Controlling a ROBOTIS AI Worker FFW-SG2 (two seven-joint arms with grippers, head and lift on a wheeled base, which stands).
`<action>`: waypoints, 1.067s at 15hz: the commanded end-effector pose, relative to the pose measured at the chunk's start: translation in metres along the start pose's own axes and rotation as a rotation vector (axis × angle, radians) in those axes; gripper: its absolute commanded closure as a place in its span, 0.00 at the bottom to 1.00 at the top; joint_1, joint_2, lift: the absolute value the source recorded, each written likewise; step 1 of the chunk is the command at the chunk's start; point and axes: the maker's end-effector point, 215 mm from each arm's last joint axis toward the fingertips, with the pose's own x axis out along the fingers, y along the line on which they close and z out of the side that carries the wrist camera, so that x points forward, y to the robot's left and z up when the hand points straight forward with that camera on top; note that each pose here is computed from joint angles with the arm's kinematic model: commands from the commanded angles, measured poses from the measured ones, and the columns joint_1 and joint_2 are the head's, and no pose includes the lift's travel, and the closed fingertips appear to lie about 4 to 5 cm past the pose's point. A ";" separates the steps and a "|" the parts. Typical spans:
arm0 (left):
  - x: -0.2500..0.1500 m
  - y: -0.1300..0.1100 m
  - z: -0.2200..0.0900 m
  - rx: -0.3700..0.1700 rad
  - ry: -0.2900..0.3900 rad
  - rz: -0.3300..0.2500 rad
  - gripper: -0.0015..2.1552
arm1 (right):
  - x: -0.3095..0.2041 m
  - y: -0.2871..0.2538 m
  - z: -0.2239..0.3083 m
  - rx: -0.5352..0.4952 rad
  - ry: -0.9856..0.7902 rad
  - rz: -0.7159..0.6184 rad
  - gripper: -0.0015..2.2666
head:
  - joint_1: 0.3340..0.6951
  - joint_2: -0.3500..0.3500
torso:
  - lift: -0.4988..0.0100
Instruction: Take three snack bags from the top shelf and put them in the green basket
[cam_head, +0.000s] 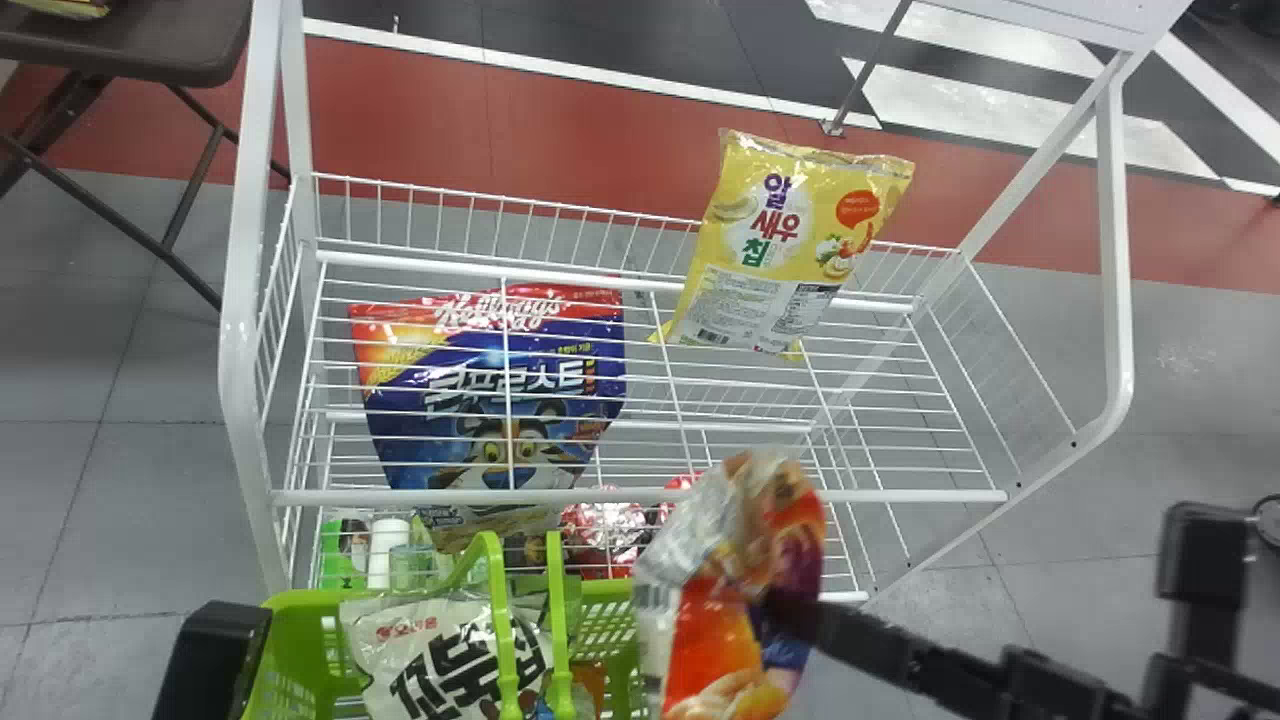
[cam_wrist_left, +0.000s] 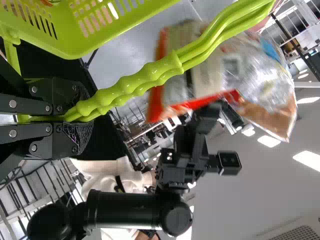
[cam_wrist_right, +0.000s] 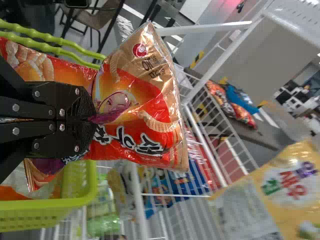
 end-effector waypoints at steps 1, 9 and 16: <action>-0.002 0.002 0.000 -0.004 0.001 0.006 0.54 | 0.018 -0.001 -0.029 0.058 0.071 0.011 0.92 | 1.00 0.00 | 0.90; -0.006 0.004 0.008 0.009 0.002 0.010 0.54 | 0.067 -0.037 -0.163 0.177 0.400 -0.112 0.92 | 1.00 0.00 | 0.90; -0.002 0.005 0.008 0.006 0.007 0.013 0.54 | 0.042 -0.060 -0.145 0.203 0.323 -0.183 0.00 | 1.00 0.00 | 0.90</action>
